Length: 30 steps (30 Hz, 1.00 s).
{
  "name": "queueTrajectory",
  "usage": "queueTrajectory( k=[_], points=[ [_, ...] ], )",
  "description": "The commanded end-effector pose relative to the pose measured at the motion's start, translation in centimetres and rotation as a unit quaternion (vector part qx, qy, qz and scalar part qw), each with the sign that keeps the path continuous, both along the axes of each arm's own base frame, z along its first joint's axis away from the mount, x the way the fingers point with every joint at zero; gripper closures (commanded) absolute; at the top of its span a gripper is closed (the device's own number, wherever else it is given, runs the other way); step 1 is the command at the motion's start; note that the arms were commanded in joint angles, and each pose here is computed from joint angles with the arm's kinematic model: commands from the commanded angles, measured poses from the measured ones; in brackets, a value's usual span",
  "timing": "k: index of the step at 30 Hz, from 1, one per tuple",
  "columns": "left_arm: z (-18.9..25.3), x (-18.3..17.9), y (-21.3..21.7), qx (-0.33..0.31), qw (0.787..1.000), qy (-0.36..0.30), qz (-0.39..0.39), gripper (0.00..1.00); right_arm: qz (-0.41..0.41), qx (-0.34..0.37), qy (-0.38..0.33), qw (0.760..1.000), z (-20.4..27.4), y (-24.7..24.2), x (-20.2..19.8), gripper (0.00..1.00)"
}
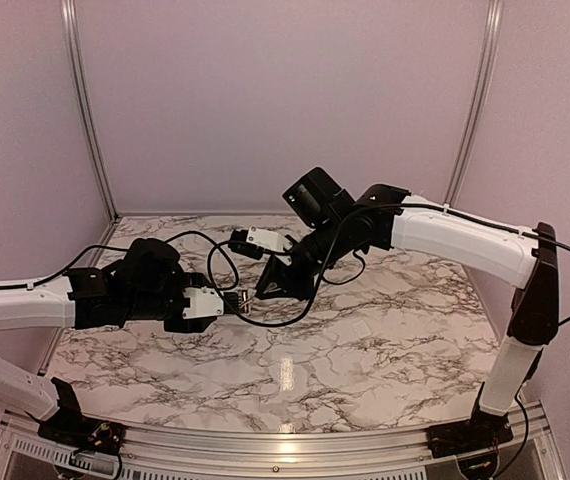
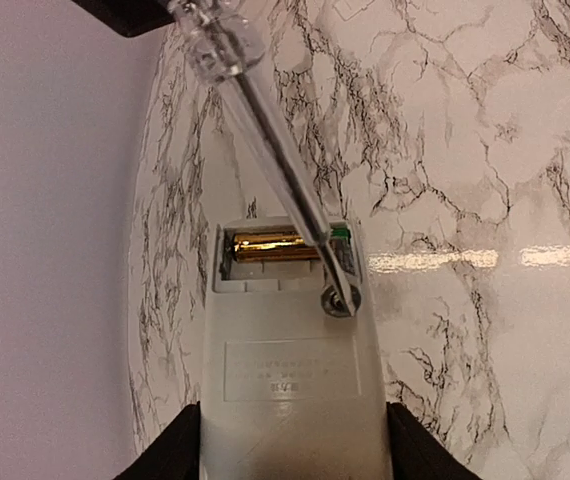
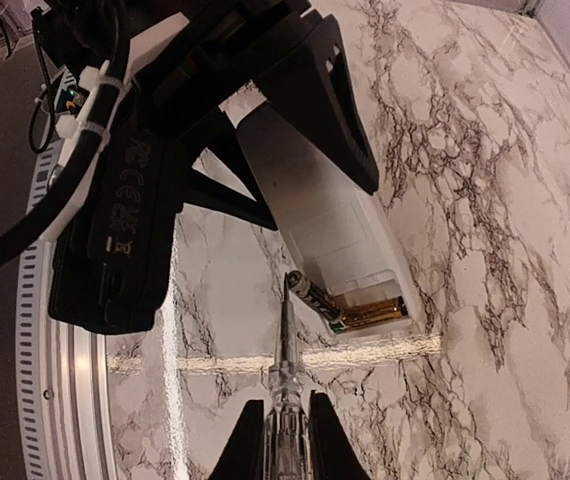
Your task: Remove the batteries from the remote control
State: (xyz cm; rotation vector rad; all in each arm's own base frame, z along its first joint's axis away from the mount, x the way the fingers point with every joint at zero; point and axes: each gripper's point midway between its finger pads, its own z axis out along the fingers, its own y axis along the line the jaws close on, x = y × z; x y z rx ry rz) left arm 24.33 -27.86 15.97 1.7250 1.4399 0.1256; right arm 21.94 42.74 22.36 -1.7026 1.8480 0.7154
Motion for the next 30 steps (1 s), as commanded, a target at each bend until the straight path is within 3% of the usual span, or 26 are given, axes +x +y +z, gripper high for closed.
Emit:
queueTrajectory(
  k=[1,18,30],
  points=[
    [2.1,0.4,-0.3,-0.045,0.999,-0.020,0.011,1.00,-0.014,-0.023,0.010,1.000,-0.6,-1.1,-0.6,1.00],
    [2.5,-0.2,0.1,-0.060,0.998,-0.010,0.017,1.00,-0.034,-0.025,0.015,0.999,-0.9,-1.1,-0.2,1.00],
    [3.4,-0.5,0.7,-0.133,0.988,0.033,0.076,1.00,-0.042,0.009,0.001,0.999,-0.8,-0.9,-0.1,1.00]
  ],
)
